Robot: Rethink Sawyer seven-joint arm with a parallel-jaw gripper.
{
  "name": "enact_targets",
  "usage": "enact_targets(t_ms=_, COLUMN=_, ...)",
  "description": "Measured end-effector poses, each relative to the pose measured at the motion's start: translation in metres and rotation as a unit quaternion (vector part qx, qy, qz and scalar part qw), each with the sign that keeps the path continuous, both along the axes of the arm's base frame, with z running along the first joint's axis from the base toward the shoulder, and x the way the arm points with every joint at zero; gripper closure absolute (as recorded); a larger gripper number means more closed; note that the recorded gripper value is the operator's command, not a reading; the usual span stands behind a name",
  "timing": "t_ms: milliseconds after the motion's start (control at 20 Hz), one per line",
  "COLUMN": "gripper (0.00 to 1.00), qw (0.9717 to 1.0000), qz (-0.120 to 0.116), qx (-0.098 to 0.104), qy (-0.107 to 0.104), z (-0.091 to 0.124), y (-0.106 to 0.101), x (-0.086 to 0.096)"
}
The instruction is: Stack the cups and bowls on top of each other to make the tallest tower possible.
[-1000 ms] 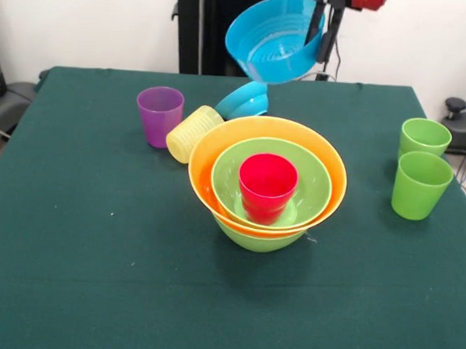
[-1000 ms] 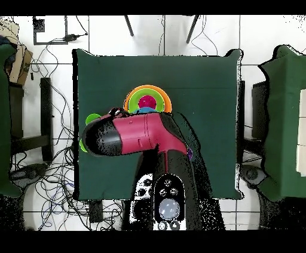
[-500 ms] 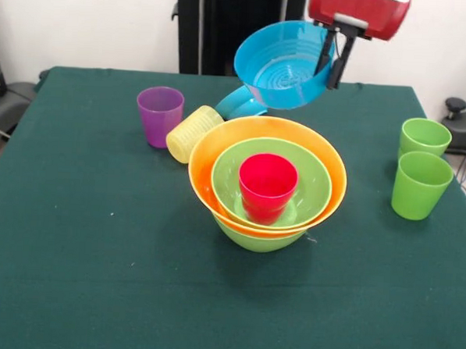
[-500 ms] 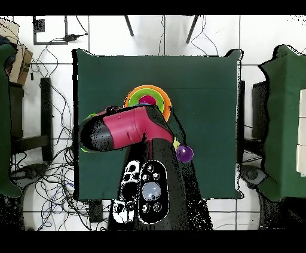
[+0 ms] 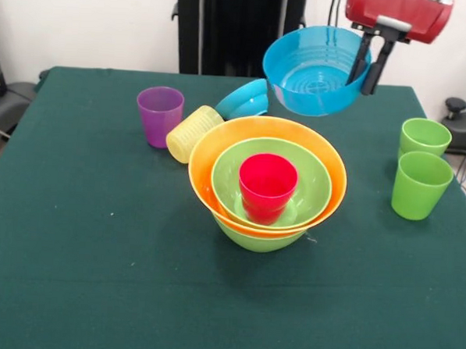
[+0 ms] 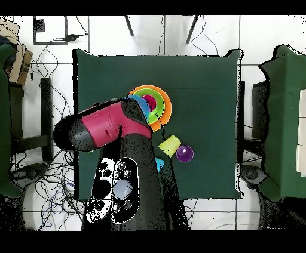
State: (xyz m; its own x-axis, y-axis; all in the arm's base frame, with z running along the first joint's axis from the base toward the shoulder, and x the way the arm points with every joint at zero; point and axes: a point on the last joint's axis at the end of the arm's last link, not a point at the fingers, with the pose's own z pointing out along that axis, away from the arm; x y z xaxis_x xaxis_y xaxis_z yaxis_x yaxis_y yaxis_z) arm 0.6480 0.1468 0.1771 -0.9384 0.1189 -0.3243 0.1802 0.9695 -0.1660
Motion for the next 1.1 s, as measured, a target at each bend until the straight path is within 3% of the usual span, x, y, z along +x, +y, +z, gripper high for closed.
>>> enact_targets(t_ms=350, gripper=1.0, qw=0.9999, qz=-0.003, qx=-0.003, qy=-0.013, z=0.004, y=-0.003, x=0.015)
enact_targets(t_ms=1100, gripper=1.0, qw=0.9998, qz=-0.008, qx=-0.006, qy=-0.019, z=-0.037, y=-0.026, x=0.025)
